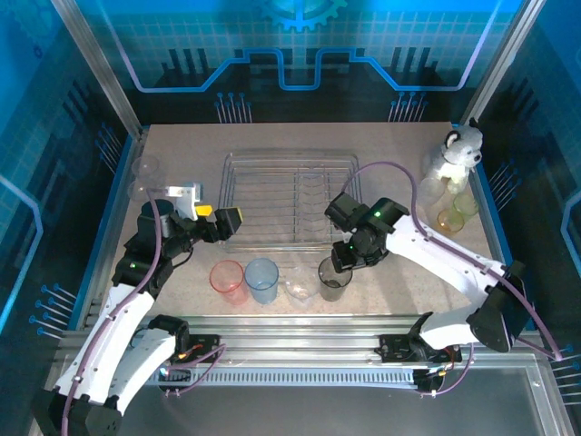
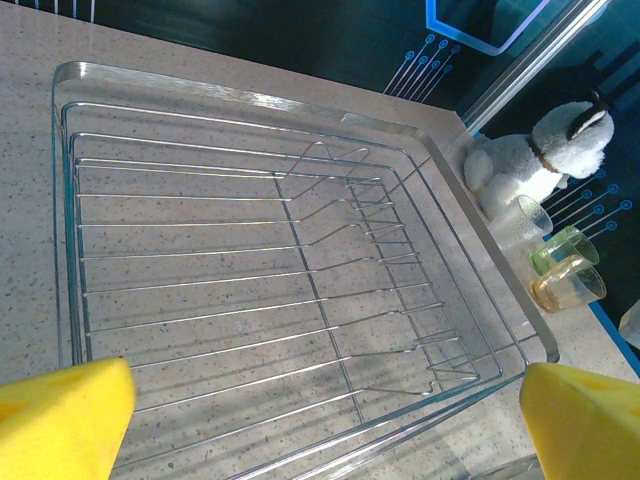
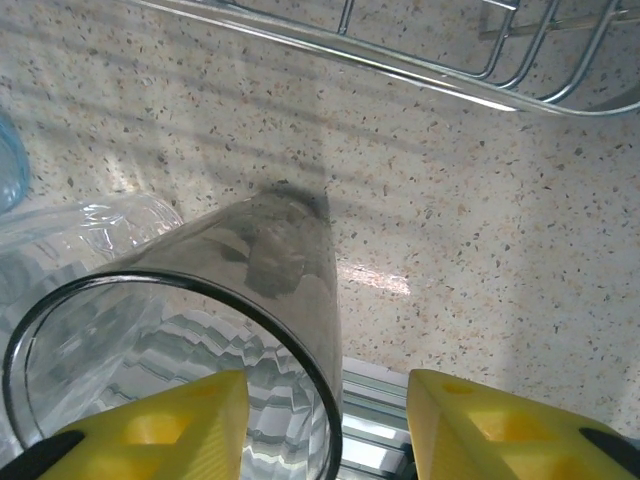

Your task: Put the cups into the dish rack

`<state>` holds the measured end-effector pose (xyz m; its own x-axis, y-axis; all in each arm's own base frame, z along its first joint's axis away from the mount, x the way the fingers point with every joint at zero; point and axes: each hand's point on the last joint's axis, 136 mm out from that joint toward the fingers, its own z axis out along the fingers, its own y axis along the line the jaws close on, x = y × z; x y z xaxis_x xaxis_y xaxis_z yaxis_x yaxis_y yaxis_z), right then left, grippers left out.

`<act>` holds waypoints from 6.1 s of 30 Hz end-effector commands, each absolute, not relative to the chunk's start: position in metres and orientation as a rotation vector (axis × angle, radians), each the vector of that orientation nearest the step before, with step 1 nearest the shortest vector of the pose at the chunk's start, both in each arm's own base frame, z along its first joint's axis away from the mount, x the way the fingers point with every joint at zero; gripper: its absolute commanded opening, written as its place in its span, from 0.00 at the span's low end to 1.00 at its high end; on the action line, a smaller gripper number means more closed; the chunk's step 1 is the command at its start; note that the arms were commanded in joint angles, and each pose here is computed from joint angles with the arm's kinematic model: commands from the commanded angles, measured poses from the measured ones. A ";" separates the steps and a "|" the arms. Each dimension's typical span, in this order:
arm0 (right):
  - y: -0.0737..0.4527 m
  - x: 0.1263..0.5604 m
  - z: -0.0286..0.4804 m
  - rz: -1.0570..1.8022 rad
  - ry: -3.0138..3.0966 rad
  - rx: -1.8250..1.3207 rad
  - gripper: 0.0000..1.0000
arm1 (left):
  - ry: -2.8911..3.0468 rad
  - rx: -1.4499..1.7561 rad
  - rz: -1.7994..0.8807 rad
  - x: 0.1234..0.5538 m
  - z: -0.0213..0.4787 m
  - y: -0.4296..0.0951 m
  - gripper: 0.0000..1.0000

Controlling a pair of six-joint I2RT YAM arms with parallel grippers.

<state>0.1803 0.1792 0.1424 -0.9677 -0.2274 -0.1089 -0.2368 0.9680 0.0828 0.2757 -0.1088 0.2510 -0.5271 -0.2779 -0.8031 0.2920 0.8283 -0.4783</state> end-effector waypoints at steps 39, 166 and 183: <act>0.192 0.251 0.382 0.805 2.202 -0.416 0.00 | 1.714 0.278 -1.394 0.252 0.385 -0.182 0.99; 0.083 0.235 0.154 0.150 2.918 -0.054 0.52 | 2.991 -0.122 0.101 0.483 0.113 -0.090 0.50; 0.109 0.227 0.200 0.218 2.875 -0.126 0.62 | 2.881 -0.138 0.052 0.479 0.163 -0.089 0.99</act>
<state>0.2366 0.1070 0.1894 -0.9588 -0.0742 -0.2744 -0.1125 0.9856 0.1265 0.4822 -0.0951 0.1283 -0.9796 -0.0736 -0.1869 -0.0831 0.9956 0.0436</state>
